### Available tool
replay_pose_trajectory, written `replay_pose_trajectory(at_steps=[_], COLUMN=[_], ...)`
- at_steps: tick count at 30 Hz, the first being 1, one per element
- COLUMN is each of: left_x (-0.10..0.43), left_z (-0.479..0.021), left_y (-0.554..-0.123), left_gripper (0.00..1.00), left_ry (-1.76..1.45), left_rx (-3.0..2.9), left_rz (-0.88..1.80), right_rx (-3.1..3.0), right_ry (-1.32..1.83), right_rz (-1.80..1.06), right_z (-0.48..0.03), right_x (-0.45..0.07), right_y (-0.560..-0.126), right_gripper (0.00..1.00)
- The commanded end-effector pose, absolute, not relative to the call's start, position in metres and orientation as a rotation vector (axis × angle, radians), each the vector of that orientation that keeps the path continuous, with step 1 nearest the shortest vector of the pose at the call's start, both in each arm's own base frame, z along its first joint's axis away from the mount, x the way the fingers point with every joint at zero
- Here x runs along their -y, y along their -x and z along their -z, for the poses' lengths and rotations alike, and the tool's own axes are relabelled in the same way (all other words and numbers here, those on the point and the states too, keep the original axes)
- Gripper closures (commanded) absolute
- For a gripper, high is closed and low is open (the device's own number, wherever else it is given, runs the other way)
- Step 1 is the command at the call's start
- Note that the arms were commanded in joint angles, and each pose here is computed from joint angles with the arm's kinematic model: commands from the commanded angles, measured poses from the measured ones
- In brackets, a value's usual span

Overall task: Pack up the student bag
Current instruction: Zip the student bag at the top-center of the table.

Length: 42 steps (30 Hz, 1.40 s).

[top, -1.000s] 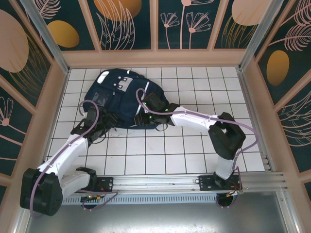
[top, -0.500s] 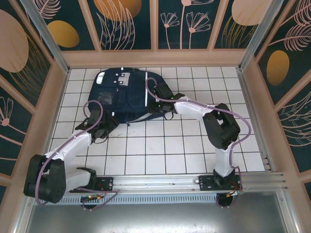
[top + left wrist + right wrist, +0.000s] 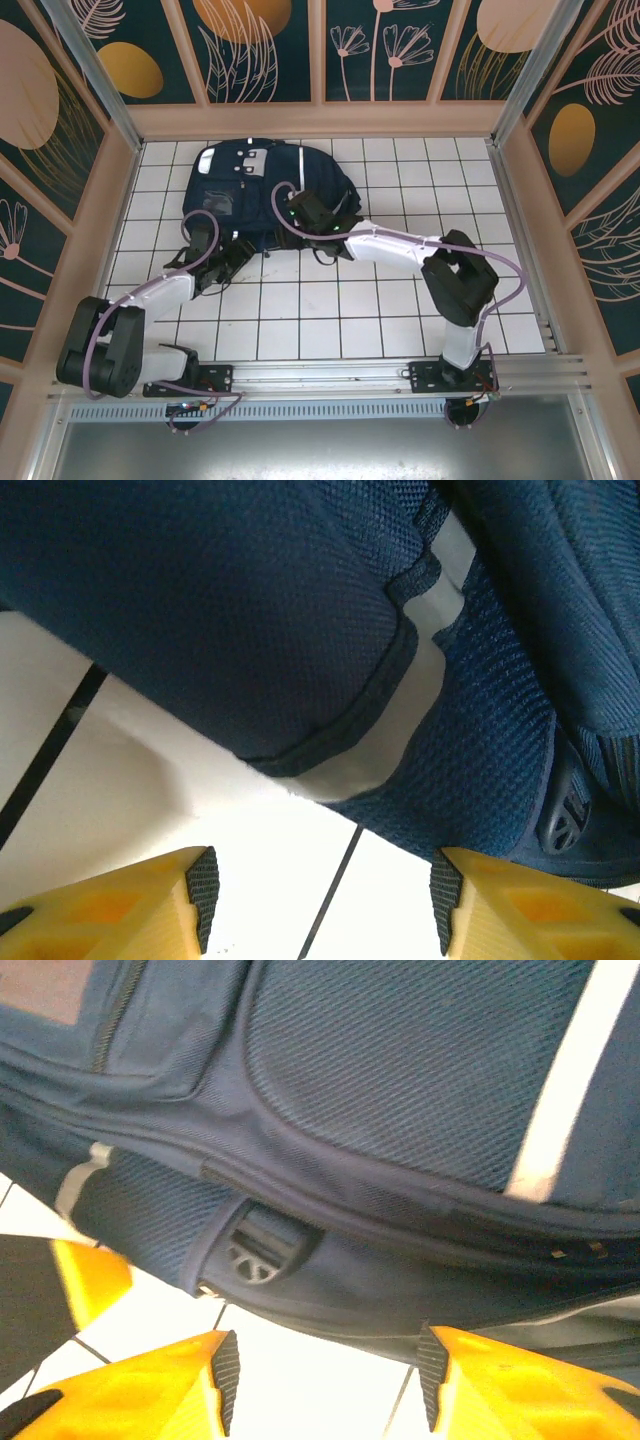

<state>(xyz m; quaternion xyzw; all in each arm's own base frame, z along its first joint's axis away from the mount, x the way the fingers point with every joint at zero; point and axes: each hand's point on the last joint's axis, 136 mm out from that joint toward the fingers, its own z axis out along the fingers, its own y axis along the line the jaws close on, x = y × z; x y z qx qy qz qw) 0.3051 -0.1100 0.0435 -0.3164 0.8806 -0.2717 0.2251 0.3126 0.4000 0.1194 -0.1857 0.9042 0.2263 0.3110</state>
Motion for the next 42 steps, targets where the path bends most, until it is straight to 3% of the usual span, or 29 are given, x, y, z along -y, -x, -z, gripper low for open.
replay_pose_trajectory(at_steps=[1,5,11,15,18,21,25,31,37,42], left_x=[0.113,0.110,0.109,0.107,0.108,0.109,0.111,0.111,0.110,0.105], left_z=[-0.049,-0.044,-0.043,-0.042,-0.041,-0.042,-0.046,-0.046,-0.048,-0.048], left_y=[-0.319,-0.324,-0.332,-0.336,-0.337,-0.338,-0.340,-0.341,-0.343,-0.343], left_gripper=[0.43,0.54,0.73,0.76,0.85,0.91,0.97,1.00,1.00,1.00], left_ry=[0.860,0.858,0.835,0.823,0.818,0.817,0.814,0.822,0.833,0.857], left_rx=[-2.382,-2.384,-2.396,-2.397,-2.405,-2.406,-2.400,-2.404,-2.398,-2.397], left_rz=[0.789,0.751,0.720,0.692,0.685,0.696,0.709,0.710,0.704,0.663], right_rx=[-2.365,-2.398,-2.402,-2.424,-2.413,-2.389,-2.372,-2.386,-2.385,-2.389], right_ry=[0.489,0.504,0.497,0.454,0.461,0.472,0.472,0.496,0.469,0.395], right_rz=[-0.626,-0.658,-0.655,-0.624,-0.646,-0.661,-0.670,-0.654,-0.594,-0.483], right_z=[-0.116,-0.093,-0.072,-0.054,-0.050,-0.049,-0.045,-0.033,-0.037,-0.046], right_x=[-0.424,-0.442,-0.456,-0.453,-0.456,-0.461,-0.468,-0.474,-0.460,-0.434], right_y=[-0.304,-0.294,-0.292,-0.297,-0.297,-0.300,-0.307,-0.310,-0.311,-0.319], right_gripper=[0.61,0.74,0.75,0.75,0.72,0.58,0.57,0.68,0.99,1.00])
